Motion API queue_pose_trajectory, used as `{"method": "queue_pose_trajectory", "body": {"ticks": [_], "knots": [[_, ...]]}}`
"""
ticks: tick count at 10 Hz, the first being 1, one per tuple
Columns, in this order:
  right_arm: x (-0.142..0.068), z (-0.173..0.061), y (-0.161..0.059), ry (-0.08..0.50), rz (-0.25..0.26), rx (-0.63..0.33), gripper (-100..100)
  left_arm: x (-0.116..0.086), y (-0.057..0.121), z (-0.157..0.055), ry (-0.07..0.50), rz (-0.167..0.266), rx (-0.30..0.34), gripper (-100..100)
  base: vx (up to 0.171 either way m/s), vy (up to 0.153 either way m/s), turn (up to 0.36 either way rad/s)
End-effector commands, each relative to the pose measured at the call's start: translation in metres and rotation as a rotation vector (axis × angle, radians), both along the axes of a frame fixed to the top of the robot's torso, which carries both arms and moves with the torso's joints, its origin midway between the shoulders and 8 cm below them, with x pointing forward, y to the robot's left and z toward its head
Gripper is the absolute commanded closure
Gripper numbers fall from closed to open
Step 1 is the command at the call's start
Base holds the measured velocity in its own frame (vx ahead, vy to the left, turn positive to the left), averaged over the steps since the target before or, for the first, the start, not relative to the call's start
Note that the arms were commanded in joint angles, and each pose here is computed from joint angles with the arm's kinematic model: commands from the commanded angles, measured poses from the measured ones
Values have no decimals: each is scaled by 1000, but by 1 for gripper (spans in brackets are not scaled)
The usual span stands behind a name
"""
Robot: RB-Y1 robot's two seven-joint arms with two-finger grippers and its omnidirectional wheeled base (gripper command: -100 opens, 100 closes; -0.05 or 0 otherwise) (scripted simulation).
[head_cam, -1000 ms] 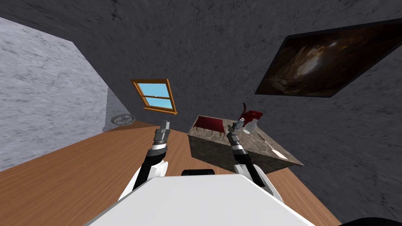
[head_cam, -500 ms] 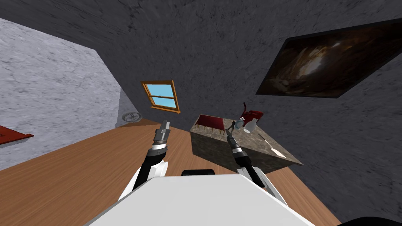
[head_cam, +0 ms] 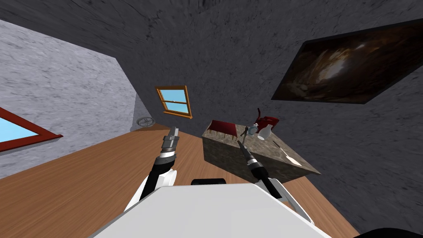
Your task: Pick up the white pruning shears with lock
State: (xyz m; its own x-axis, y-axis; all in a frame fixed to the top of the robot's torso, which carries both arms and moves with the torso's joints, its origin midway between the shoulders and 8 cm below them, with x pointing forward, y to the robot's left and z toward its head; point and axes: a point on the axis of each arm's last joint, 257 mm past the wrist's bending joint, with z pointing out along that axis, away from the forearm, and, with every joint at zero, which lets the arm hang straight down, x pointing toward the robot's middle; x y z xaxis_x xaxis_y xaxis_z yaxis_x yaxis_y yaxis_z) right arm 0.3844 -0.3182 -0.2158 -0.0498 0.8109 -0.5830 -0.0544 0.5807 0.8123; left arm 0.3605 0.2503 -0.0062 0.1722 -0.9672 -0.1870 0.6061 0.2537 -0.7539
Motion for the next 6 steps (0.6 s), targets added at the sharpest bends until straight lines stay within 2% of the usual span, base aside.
{"method": "queue_pose_trajectory", "body": {"ticks": [1, 3, 6], "knots": [[-2, -14, -12, 44, -4, -68, -100, 0, 0, 0, 0, 0, 0, 0, -35, 16, 41], [-6, -28, -29, 93, -8, -154, -100, 0, 0, 0, 0, 0, 0, 0, -3, 29, 24], [-12, -44, -62, 160, -17, -294, -100, 0, 0, 0, 0, 0, 0, 0, 47, 44, -13]]}}
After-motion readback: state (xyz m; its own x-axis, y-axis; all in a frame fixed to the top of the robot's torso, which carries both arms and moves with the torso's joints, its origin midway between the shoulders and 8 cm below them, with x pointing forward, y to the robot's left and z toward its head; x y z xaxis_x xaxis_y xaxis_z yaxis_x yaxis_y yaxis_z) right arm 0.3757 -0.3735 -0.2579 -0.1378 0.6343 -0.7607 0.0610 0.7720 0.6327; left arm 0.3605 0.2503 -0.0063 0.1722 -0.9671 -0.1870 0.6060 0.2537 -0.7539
